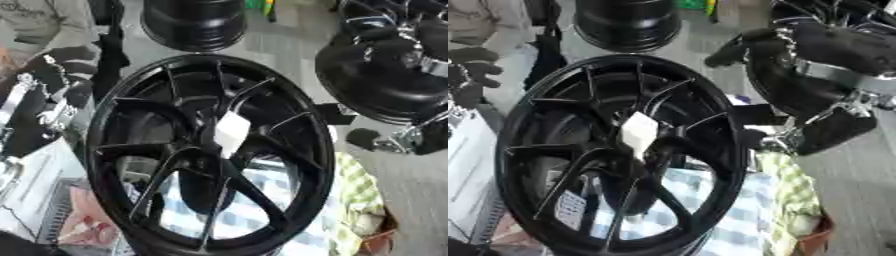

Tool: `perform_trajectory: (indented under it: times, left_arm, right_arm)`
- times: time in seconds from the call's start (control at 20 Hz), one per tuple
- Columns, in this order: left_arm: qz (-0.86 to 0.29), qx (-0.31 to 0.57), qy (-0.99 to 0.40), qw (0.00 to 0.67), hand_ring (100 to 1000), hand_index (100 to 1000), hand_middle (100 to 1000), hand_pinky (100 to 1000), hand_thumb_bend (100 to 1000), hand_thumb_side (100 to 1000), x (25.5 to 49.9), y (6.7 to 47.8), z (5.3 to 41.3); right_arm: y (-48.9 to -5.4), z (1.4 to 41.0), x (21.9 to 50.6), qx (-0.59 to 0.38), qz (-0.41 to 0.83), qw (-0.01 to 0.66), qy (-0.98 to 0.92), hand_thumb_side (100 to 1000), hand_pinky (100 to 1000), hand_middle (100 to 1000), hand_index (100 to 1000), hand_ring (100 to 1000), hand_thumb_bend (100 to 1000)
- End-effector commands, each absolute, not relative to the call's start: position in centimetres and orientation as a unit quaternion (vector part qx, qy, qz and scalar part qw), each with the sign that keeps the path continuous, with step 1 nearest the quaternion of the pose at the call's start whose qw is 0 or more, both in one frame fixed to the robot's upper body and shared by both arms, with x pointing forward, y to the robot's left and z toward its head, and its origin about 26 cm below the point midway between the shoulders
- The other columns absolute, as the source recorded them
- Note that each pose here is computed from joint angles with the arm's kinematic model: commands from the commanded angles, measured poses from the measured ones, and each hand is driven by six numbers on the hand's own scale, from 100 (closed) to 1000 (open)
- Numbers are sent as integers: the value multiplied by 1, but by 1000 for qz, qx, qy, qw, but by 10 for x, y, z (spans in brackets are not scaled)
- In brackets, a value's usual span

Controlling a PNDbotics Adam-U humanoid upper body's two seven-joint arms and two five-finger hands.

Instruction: Pull the pin out of the wheel hub.

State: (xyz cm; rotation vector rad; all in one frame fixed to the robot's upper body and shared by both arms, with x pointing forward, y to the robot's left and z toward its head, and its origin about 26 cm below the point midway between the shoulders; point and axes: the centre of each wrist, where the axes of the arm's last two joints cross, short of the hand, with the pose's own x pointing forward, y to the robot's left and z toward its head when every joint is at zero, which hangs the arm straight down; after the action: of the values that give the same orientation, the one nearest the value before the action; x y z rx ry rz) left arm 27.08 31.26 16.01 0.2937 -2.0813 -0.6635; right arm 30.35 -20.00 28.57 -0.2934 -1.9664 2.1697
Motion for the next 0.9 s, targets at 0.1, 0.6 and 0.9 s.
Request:
perform_trajectory:
  times: [0.1, 0.6, 0.9]
  left_arm:
    - [-282, 122, -841, 444, 777, 863, 786, 720, 380, 678, 270, 314, 167]
    - [-281, 118, -843, 444, 777, 863, 786, 719, 380, 678, 271, 312, 168]
    - [-282, 115, -844, 442, 777, 864, 786, 720, 380, 678, 272, 311, 169]
  right_arm:
    - [-183, 296, 298, -92, 766, 56, -634, 189, 784, 844, 945, 843, 389]
    - [-142, 307, 291, -79, 755, 6, -651, 165, 782, 858, 948, 846, 369]
    - [-122, 306, 286, -68, 755, -7, -652, 165, 780, 860, 946, 846, 360]
